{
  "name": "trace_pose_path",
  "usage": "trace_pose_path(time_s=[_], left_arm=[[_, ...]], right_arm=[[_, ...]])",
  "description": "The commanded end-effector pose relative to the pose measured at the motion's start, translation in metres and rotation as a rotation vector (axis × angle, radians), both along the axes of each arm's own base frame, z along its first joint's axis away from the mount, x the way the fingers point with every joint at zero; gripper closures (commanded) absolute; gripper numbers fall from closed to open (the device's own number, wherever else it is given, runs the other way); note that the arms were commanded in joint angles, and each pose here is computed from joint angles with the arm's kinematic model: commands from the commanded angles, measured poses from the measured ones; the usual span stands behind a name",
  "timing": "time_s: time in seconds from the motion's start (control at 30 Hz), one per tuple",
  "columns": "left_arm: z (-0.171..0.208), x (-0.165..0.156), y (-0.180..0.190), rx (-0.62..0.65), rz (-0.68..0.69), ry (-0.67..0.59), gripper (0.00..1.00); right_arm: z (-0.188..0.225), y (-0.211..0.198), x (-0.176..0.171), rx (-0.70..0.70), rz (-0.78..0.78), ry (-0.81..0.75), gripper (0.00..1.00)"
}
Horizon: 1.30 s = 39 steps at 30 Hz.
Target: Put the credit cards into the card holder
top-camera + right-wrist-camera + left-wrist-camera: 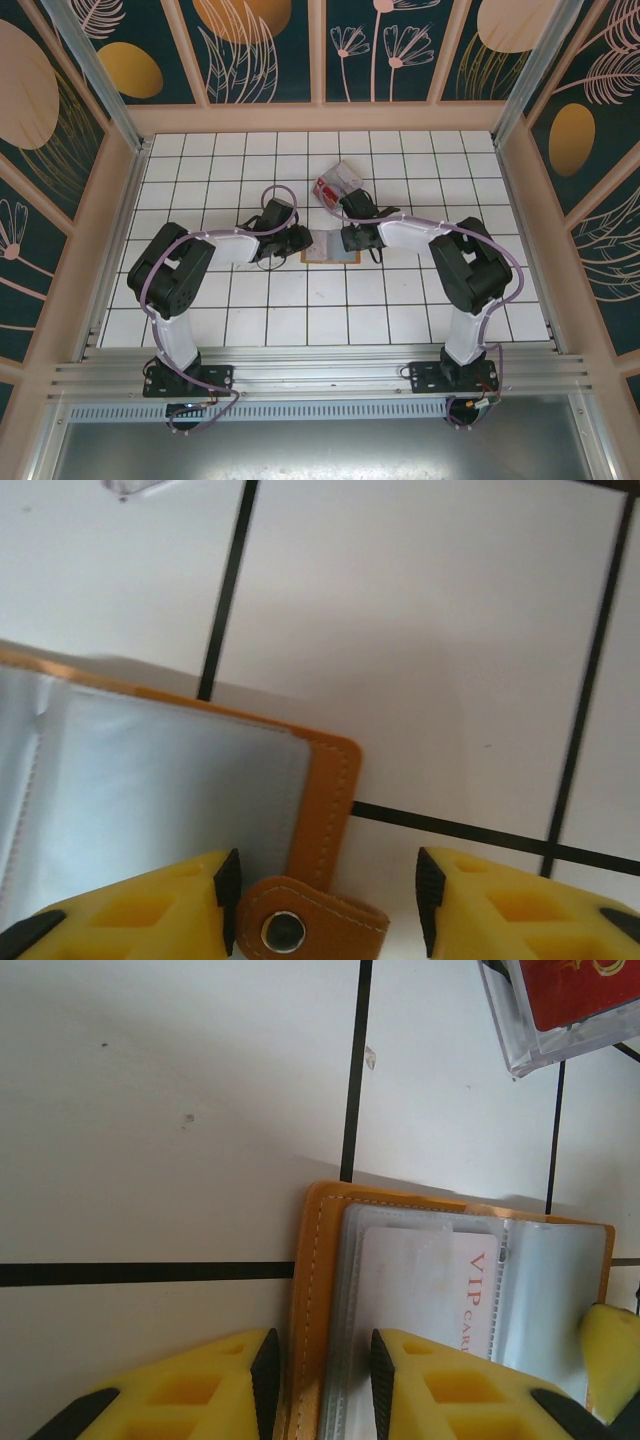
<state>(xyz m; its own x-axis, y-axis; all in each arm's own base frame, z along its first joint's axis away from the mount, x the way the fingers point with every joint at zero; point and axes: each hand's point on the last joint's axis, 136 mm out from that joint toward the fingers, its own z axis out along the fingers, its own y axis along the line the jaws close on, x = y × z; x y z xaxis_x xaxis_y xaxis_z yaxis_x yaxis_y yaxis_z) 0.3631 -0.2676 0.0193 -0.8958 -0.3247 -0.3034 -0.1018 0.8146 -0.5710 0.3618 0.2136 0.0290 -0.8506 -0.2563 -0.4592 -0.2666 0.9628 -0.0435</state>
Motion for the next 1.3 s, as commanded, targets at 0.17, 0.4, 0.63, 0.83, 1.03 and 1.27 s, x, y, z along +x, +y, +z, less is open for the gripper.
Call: trace_pose_path(time_s=[0.17, 0.4, 0.63, 0.83, 1.03, 1.27], left_arm=[[-0.03, -0.025, -0.013, 0.021, -0.082, 0.094, 0.67], [-0.03, -0.026, -0.012, 0.031, -0.084, 0.095, 0.67], [-0.029, -0.025, -0.014, 0.02, -0.082, 0.09, 0.67], [-0.027, -0.023, -0.017, -0.005, -0.078, 0.084, 0.67], [-0.021, -0.022, -0.019, -0.022, -0.077, 0.071, 0.67], [-0.011, -0.022, -0.013, -0.005, -0.066, 0.044, 0.67]], right_arm=[[0.018, -0.018, 0.001, -0.033, -0.04, -0.021, 0.64], [0.018, -0.013, -0.009, 0.027, -0.037, 0.019, 0.82], [0.048, 0.0, -0.008, 0.158, -0.026, -0.015, 1.0], [0.093, 0.039, -0.005, 0.391, 0.03, -0.053, 1.0], [0.108, 0.087, -0.003, 0.654, 0.106, -0.007, 1.0], [0.094, 0.123, -0.007, 0.791, 0.175, 0.096, 1.0]])
